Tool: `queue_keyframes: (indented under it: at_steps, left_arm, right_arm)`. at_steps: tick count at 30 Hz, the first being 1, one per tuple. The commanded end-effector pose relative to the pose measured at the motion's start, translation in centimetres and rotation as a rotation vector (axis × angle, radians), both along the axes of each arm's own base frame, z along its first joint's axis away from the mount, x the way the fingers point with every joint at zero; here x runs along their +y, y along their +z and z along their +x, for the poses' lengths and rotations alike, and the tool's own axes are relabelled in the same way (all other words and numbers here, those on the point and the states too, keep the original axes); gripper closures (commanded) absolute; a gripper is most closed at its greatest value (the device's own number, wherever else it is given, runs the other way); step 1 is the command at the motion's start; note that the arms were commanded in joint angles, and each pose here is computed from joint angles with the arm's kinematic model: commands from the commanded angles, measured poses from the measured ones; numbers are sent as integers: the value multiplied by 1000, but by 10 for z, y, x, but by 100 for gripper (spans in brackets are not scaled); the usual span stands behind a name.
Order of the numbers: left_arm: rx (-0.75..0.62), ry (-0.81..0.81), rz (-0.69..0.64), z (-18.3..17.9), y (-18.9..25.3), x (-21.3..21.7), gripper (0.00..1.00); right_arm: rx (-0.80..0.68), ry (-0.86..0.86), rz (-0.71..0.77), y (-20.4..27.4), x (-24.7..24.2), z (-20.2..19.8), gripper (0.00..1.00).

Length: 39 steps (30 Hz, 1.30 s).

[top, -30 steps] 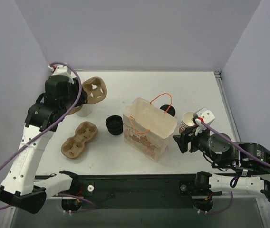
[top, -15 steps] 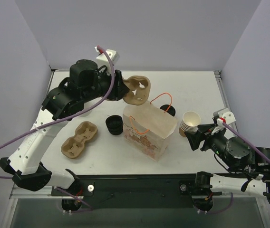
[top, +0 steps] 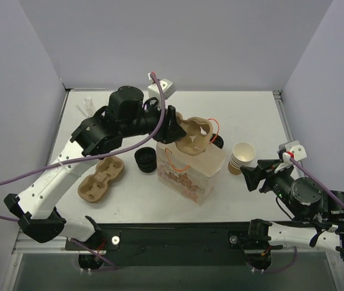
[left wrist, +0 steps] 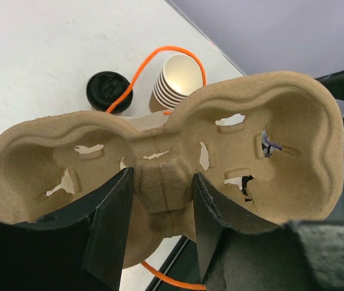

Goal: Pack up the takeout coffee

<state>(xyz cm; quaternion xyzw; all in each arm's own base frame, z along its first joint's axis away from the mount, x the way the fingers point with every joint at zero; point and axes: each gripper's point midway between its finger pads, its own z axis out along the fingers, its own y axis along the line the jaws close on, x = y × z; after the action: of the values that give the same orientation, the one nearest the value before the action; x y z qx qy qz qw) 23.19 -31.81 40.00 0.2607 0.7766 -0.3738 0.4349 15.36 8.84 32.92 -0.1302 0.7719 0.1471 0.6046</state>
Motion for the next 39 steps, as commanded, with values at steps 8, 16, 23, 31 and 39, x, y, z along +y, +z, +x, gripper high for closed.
queue_keyframes:
  at_steps: [8,16,23,31,39]
  left_arm:
    - [25,-91,-37,-6,-11,-28,52]
    - [55,-23,39,0,-43,-22,52]
    - [80,-21,71,5,-65,-27,52]
    - [62,38,182,15,-86,-21,52]
    - [44,50,285,18,-104,-22,52]
  right_arm:
    - [10,-32,-6,-7,1,3,42]
    - [4,-67,-16,-9,-2,6,42]
    - [16,-91,-37,-13,5,10,42]
    - [18,-136,-44,-4,14,17,42]
    - [17,-148,-37,-5,13,17,42]
